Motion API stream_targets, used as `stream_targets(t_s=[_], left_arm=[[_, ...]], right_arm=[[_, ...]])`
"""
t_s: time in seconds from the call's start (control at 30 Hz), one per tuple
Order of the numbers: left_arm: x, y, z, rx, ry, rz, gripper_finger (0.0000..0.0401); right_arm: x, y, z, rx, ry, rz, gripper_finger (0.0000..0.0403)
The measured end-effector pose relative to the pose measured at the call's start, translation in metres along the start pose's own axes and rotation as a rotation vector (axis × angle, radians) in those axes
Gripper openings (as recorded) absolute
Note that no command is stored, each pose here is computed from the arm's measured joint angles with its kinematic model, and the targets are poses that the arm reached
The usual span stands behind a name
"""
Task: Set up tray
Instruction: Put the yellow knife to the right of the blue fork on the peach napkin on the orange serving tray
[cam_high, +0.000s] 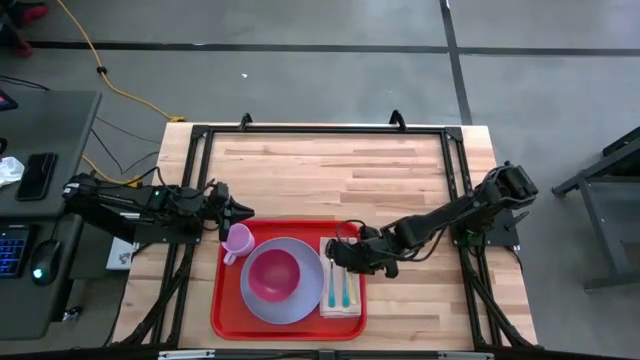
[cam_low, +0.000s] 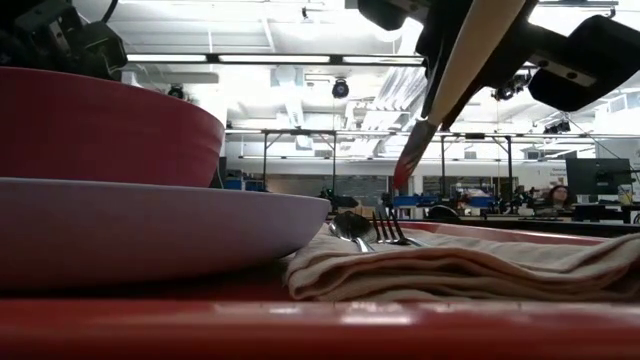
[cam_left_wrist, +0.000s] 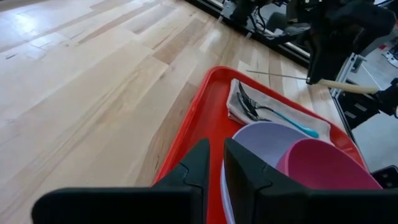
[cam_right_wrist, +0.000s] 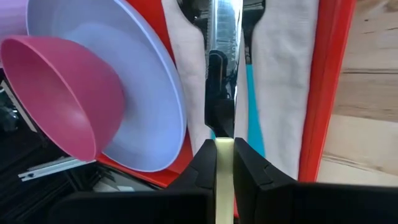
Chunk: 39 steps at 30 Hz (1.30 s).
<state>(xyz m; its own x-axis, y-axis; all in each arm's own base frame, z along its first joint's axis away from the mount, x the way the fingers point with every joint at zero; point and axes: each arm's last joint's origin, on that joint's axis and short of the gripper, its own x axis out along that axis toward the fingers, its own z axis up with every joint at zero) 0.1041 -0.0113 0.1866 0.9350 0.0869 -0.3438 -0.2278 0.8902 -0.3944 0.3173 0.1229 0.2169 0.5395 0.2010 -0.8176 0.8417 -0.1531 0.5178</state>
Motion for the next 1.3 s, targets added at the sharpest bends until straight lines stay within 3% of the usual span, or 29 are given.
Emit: stream_targets(t_s=[0.33, 0.63, 1.0, 1.3], left_arm=[[0.000, 0.001, -0.002, 0.006, 0.021, 0.013, 0.0079], [0.000, 0.003, -0.005, 0.014, 0.047, 0.029, 0.0079], [0.000, 0.003, -0.005, 0.021, 0.055, 0.033, 0.0079], [0.000, 0.003, -0.005, 0.025, 0.054, 0.033, 0.0079]], right_arm=[[-0.012, 0.007, -0.009, -0.028, -0.038, -0.017, 0.0007], [-0.038, 0.029, -0.026, -0.065, -0.136, -0.157, 0.0007], [-0.012, 0.056, -0.055, -0.104, -0.208, -0.335, 0.0010], [0.012, 0.059, -0.062, -0.129, -0.262, -0.424, 0.0015]])
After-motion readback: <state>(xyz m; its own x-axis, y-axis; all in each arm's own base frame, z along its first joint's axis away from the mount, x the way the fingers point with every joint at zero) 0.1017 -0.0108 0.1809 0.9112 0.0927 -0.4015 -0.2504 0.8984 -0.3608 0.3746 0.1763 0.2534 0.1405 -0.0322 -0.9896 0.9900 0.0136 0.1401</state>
